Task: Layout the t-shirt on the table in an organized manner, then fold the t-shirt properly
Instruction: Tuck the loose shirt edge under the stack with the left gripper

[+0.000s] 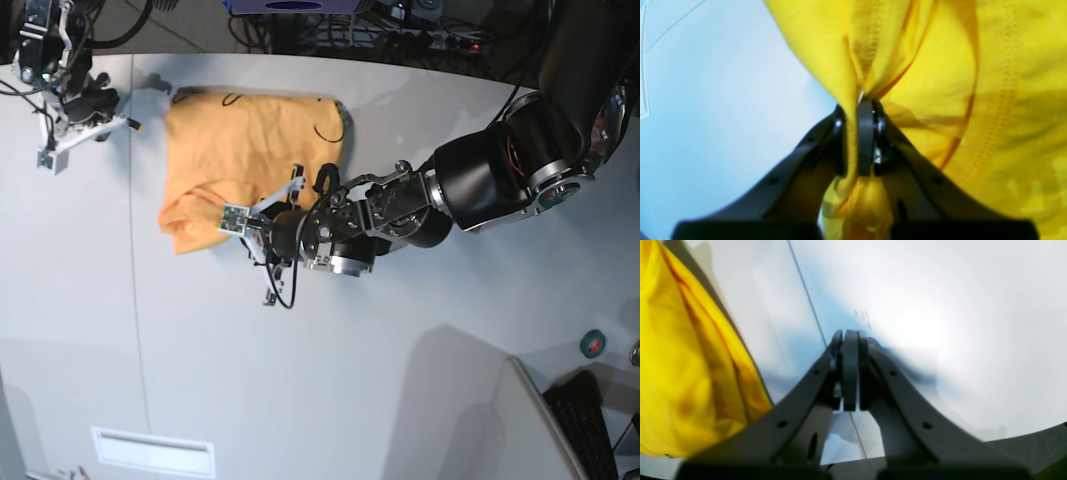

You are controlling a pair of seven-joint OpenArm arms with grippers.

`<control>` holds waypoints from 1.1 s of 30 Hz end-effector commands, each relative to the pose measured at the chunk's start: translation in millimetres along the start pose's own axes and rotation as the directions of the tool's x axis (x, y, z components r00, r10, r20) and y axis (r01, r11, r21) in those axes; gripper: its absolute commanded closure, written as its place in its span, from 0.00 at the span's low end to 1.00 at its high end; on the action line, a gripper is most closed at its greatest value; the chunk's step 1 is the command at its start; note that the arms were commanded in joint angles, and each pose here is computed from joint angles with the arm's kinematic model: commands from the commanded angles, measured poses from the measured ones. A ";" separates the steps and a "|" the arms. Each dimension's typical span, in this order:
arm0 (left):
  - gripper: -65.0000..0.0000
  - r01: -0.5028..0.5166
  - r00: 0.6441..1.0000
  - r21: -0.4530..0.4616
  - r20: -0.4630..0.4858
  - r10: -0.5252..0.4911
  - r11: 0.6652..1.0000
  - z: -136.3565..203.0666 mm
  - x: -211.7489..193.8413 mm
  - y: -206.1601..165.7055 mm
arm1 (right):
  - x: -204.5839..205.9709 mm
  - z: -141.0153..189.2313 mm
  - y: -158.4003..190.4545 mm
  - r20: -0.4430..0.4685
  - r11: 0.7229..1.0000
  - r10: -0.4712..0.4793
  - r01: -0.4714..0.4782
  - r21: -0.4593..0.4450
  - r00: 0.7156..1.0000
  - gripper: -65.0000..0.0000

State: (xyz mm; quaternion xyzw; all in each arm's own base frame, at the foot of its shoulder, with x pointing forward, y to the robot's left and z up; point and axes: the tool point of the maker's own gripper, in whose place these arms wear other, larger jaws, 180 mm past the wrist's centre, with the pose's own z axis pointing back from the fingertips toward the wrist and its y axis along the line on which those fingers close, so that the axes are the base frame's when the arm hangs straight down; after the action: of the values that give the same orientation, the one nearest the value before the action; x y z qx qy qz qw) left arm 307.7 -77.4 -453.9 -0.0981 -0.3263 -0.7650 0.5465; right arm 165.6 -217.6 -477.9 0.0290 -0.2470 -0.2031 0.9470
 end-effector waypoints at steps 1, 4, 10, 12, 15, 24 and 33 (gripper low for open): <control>1.00 0.005 1.000 0.038 0.020 -0.006 0.999 6.0 4.2 18.5 | 10.4 2.6 -2.2 0.034 1.000 0.012 -0.012 -0.001 0.999 1.00; 1.00 0.003 1.000 0.039 0.020 -0.003 0.999 6.4 3.4 18.9 | 10.7 2.6 -2.2 0.036 1.000 0.012 -0.012 -0.001 0.999 1.00; 1.00 0.006 1.000 0.041 0.008 -0.006 0.999 5.6 5.0 19.9 | 11.1 2.4 -1.2 0.037 1.000 0.009 -0.009 0.002 0.999 1.00; 1.00 0.011 1.000 0.042 -0.004 -0.011 0.999 4.1 7.7 20.7 | 11.1 2.4 -1.2 0.037 1.000 0.009 -0.009 0.002 0.999 1.00; 0.88 0.015 1.000 0.043 -0.011 -0.014 0.999 1.9 11.4 22.2 | 11.1 2.4 -1.2 0.037 1.000 0.009 -0.009 0.002 0.999 1.00; 0.46 0.020 1.000 0.050 -0.014 -0.019 0.999 2.8 12.6 26.9 | 11.7 2.5 -2.1 0.038 1.000 0.012 -0.012 0.000 0.999 1.00; 0.39 -0.165 0.981 0.241 0.139 0.135 0.956 35.4 37.0 89.6 | 16.4 4.3 -1.8 0.050 1.000 0.019 -0.019 0.001 0.999 1.00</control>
State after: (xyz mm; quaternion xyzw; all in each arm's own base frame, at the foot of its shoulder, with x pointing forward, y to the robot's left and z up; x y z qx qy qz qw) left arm 359.8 -95.0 -388.7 -0.0939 -0.4241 -0.6731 0.5986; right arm 167.0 -219.9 -476.6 0.0271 -0.2493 -0.2007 0.9470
